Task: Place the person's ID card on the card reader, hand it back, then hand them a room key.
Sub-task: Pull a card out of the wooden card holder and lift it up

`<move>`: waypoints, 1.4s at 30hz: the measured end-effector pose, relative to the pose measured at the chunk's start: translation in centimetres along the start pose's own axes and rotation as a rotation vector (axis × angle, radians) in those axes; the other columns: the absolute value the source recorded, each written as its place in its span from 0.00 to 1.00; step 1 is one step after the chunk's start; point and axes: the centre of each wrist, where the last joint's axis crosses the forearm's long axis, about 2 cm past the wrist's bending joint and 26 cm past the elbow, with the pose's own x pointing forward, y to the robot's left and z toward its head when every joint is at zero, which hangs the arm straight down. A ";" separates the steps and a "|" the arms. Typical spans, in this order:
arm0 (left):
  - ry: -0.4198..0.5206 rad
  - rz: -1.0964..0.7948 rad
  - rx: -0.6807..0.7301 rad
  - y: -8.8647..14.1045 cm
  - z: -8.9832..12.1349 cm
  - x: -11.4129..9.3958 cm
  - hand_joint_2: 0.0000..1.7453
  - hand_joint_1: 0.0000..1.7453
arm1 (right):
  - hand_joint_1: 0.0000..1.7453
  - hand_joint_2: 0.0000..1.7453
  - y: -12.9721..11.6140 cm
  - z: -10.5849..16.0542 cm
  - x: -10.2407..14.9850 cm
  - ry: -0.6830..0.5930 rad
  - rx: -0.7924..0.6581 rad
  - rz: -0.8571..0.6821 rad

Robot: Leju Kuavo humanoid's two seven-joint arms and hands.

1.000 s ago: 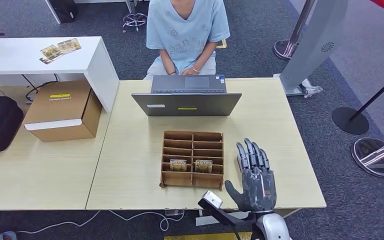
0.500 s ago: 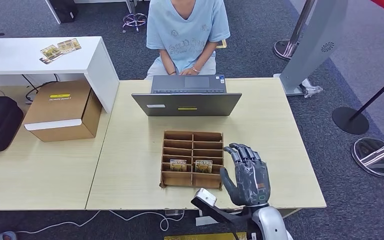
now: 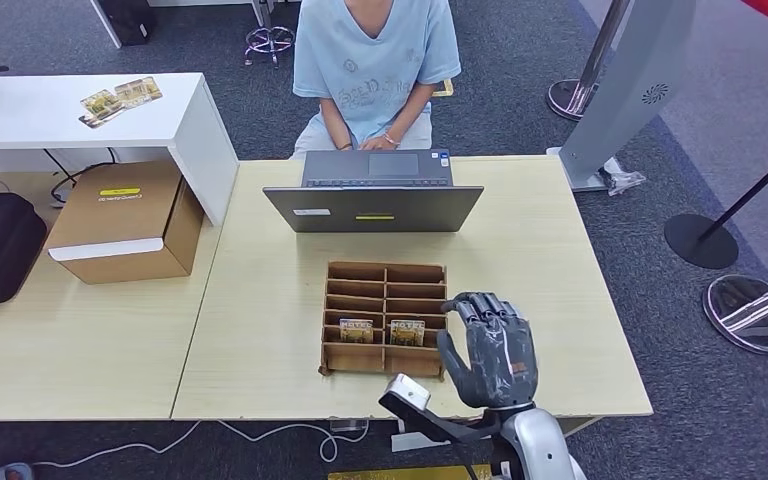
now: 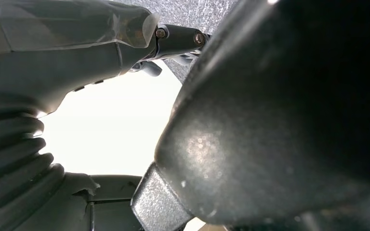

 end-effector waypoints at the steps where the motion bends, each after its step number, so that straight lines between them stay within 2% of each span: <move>1: 0.001 0.000 0.000 0.0 0.0 0.0 1.00 0.00 | 0.55 1.00 0.0 -0.1 0.1 -0.007 0.005 -0.004; 4: 0.004 0.003 -0.001 0.0 0.0 0.1 1.00 0.00 | 0.55 1.00 0.4 -0.7 0.7 -0.045 0.035 -0.018; 9: 0.015 0.007 -0.003 0.1 0.1 0.2 1.00 0.00 | 0.49 1.00 1.2 -1.7 2.4 -0.096 0.077 -0.030; 14: 0.040 0.003 -0.005 0.1 0.4 0.7 1.00 0.00 | 0.55 1.00 1.7 -2.6 3.9 -0.111 0.119 -0.028; 19: 0.051 -0.001 -0.007 0.2 0.5 0.9 1.00 0.00 | 0.49 1.00 2.4 -2.8 5.2 -0.130 0.165 -0.028; 26: 0.040 -0.018 -0.004 0.2 0.5 0.9 1.00 0.00 | 0.58 1.00 2.9 -2.5 5.8 -0.134 0.179 -0.022; 38: 0.033 -0.068 0.001 0.3 0.6 1.0 1.00 0.00 | 0.67 1.00 3.1 -1.7 5.7 -0.125 0.192 -0.018; 42: 0.035 -0.086 0.005 0.4 0.7 1.1 1.00 0.00 | 0.67 1.00 3.2 -1.4 5.7 -0.120 0.193 -0.016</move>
